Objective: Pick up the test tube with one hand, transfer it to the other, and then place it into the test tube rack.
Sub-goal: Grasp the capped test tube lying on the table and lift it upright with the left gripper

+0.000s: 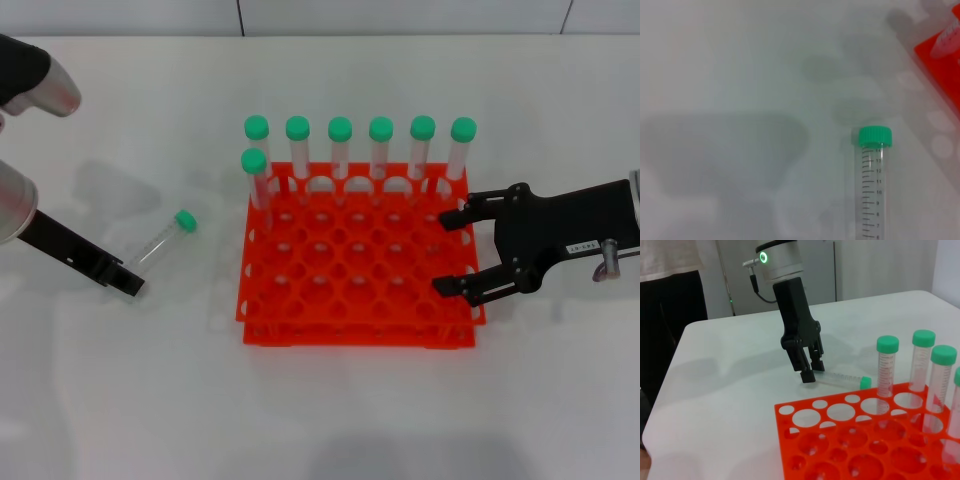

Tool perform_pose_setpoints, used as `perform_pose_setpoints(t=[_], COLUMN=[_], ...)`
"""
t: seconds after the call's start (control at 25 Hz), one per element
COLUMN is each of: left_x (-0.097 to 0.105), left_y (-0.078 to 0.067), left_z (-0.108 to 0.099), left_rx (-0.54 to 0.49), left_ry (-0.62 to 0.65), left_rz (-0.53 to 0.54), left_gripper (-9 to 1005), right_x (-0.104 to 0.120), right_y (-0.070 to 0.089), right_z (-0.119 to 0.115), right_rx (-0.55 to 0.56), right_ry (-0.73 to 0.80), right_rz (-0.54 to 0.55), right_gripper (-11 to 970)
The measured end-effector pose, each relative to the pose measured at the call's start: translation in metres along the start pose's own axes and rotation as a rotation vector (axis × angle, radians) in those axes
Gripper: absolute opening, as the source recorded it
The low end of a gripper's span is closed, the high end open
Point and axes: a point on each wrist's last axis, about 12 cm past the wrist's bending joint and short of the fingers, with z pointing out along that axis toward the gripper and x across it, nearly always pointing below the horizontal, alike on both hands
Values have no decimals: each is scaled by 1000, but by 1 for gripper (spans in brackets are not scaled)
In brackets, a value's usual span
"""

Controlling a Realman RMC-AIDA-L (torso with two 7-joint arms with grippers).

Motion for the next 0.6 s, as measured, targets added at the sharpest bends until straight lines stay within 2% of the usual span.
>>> perform_pose_setpoints(t=[0.28,0.6], left_x=[-5,-8], left_y=[0,-3], left_z=[3,4], left_rx=[-28,-26], left_ry=[10,14], left_rz=[-7,1], left_gripper=[455,284], right_x=[0,-2], right_y=[0,-1], right_z=[0,0], right_rx=[-1,3], right_ry=[1,-1], right_rz=[0,-4], right_gripper=[809,807])
